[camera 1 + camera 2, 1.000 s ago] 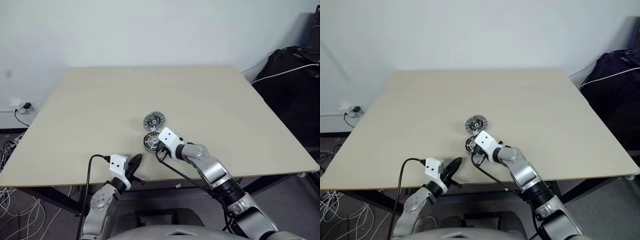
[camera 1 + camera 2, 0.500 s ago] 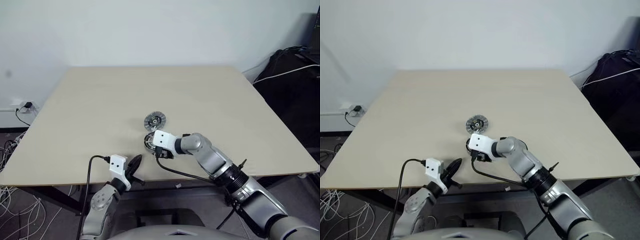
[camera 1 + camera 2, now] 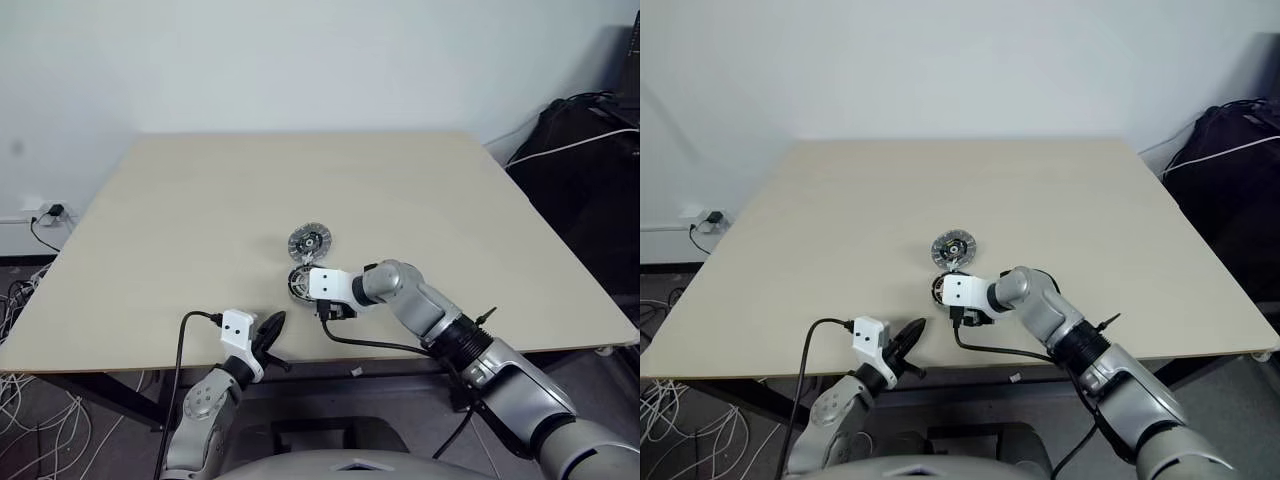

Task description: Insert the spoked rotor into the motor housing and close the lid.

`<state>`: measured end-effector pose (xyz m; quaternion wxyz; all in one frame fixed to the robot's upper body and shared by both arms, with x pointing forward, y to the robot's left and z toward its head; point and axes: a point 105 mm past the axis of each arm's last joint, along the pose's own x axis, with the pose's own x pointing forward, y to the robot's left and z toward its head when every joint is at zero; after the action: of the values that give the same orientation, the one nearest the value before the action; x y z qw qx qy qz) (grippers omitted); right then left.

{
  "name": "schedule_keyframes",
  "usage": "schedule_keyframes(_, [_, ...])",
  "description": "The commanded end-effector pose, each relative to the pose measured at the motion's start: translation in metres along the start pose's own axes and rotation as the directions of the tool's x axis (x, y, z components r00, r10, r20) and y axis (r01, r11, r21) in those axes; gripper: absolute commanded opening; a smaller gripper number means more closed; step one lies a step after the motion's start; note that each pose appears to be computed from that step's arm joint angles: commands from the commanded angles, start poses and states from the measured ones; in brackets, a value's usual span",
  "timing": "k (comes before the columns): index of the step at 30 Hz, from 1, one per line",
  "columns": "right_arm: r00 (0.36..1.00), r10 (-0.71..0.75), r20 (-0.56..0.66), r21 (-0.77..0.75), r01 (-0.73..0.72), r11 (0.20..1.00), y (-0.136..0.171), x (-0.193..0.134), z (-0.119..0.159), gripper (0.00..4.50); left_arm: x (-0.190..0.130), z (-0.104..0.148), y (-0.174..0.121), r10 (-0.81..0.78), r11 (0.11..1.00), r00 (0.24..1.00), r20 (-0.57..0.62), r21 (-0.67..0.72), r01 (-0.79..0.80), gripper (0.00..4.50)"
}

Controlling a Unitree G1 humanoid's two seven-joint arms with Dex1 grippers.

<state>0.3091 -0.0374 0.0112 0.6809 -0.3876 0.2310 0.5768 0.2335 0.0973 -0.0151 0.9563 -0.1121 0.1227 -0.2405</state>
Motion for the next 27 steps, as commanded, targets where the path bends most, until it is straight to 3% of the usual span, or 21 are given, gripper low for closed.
schedule_keyframes(1, [1.0,-0.017,0.012,-0.035,0.017,0.999,-0.008,-0.002,0.009,2.49,0.005,0.018,-0.007,-0.019,1.0,0.998,0.065,0.007,0.019,0.0])
schedule_keyframes(4, [1.0,-0.017,0.009,-0.029,0.018,0.999,-0.008,0.0,0.009,1.89,0.004,0.018,-0.006,-0.013,1.0,0.998,0.066,0.007,0.013,0.0])
schedule_keyframes(10, [1.0,-0.025,0.011,-0.019,0.025,1.0,-0.01,0.0,0.009,0.12,0.004,0.019,-0.006,0.0,1.0,0.998,0.07,0.003,0.0,0.0])
schedule_keyframes(16, [0.999,-0.039,0.014,-0.012,0.039,0.999,-0.011,0.0,0.009,0.09,0.005,0.019,-0.006,0.0,1.0,0.998,0.067,-0.001,0.0,0.0])
schedule_keyframes(27, [0.973,-0.221,0.064,0.125,0.212,0.969,-0.027,-0.024,0.018,0.09,0.006,0.019,-0.007,-0.006,1.0,0.998,0.059,-0.009,0.006,0.0])
